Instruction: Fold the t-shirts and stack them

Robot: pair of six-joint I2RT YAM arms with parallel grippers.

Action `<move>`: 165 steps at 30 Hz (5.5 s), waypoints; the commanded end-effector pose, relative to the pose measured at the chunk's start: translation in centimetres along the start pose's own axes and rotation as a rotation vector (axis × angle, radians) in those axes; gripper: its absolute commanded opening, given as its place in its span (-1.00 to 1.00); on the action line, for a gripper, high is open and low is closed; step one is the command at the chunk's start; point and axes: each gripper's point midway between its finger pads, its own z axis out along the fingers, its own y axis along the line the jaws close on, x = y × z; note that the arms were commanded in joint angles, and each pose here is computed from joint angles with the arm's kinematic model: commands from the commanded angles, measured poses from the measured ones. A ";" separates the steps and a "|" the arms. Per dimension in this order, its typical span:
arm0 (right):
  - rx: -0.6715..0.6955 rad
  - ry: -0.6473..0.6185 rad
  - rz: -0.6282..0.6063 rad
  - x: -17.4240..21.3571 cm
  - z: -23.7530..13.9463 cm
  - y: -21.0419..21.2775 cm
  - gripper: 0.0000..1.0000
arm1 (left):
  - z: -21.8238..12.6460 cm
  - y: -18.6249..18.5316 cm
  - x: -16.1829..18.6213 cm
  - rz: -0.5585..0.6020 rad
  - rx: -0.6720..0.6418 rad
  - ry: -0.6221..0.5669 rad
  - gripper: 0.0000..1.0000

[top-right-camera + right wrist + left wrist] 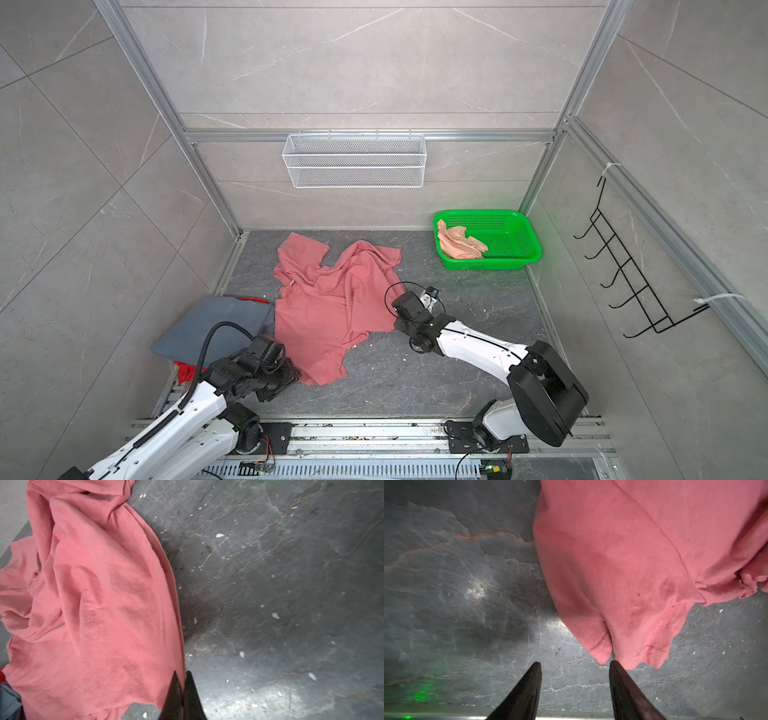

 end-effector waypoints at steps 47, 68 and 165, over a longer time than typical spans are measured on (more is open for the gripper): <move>0.042 -0.141 0.010 -4.9 -4.8 -6.6 -0.99 | 3.8 -0.4 -0.8 0.146 -0.332 0.173 -1.00; -0.311 -0.544 -0.333 -17.1 -33.6 1.0 -1.00 | -38.0 -8.2 -12.4 0.314 0.103 -0.954 -1.00; -0.496 -1.006 -0.457 -30.6 -40.0 16.2 -1.00 | -53.9 -22.8 -22.0 0.432 0.380 -1.575 -1.00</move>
